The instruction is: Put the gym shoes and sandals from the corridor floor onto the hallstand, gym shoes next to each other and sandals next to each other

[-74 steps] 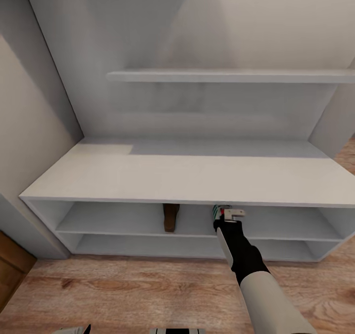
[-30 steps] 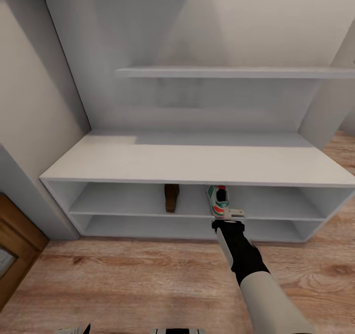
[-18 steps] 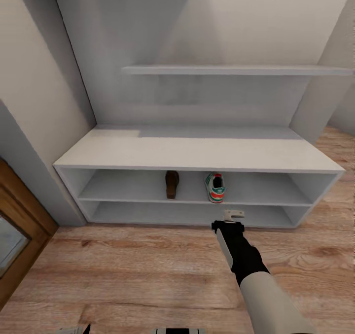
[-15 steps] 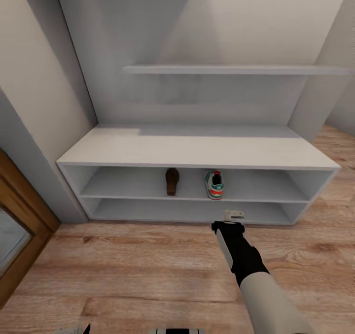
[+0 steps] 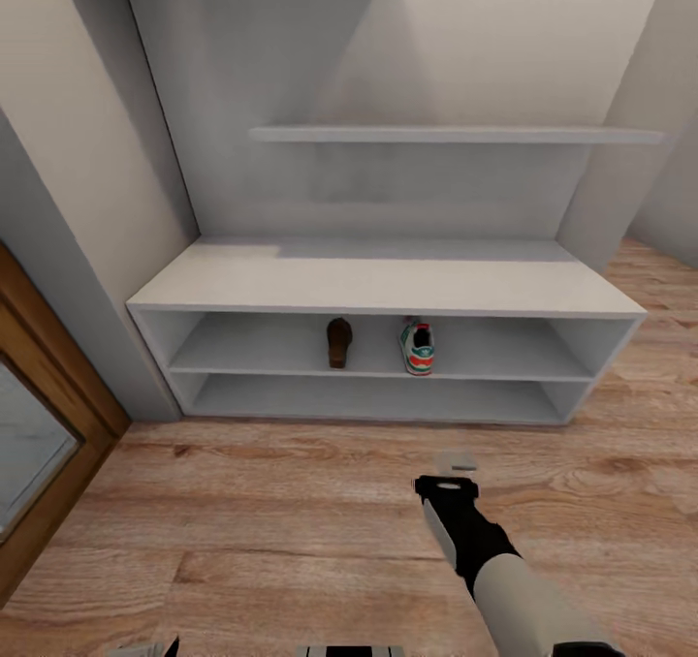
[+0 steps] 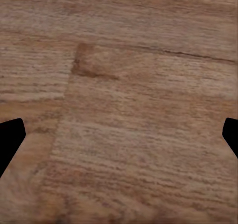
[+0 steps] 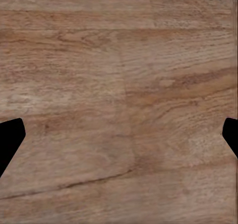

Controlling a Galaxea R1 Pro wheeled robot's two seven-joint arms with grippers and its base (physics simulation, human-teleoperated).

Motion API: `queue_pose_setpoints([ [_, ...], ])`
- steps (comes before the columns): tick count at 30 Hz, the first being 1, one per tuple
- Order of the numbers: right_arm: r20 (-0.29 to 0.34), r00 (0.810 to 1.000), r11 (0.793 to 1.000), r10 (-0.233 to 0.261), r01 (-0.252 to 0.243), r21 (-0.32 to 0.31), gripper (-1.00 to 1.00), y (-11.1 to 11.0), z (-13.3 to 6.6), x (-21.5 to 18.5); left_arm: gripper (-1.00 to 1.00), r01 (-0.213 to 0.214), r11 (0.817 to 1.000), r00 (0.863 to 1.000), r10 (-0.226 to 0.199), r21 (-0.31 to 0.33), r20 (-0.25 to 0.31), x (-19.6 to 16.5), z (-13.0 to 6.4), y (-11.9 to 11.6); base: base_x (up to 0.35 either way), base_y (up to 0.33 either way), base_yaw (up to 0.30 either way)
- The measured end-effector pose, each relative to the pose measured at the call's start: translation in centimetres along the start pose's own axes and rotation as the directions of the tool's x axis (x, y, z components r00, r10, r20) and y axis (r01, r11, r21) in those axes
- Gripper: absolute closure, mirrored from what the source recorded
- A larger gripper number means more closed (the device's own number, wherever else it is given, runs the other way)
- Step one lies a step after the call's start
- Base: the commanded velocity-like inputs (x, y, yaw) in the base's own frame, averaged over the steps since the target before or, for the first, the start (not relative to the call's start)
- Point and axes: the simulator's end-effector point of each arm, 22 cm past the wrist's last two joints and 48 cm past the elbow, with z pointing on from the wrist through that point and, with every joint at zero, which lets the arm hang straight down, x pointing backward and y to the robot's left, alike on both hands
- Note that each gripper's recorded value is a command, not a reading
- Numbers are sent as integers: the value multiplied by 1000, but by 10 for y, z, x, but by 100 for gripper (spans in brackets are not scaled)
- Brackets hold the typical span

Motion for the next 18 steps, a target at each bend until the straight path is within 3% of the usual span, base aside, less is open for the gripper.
queue_pose_setpoints([
  [2,12,1000,1000,-1,1,13,-100,-10,7,14,-100,1,1000,1000,-1,2,0,0,0,-1,-19,0,0],
  [3,95,995,999,9,-14,48,-100,-41,20,30,-100,3,1000,1000,-3,5,-1,1,0,-4,-6,0,0],
  [4,50,999,998,0,-2,57,-100,-49,24,66,-100,3,1000,1000,-3,5,-2,1,0,-5,-5,0,0],
  [8,105,995,998,-1,-5,56,-100,-73,28,85,-100,5,1000,1000,-5,4,-2,2,0,-5,-2,0,0],
  [13,128,992,998,-5,12,-53,-100,-68,29,102,-100,6,1000,1000,-6,-7,-3,2,0,-2,0,0,0],
  [14,121,993,994,-9,22,-106,-100,-63,27,115,-100,8,1000,1000,-8,-11,-1,2,0,-1,0,0,0],
  [18,144,989,987,-15,37,-153,-100,-68,24,127,-100,15,1000,1000,-15,-19,1,1,0,1,0,0,0],
])
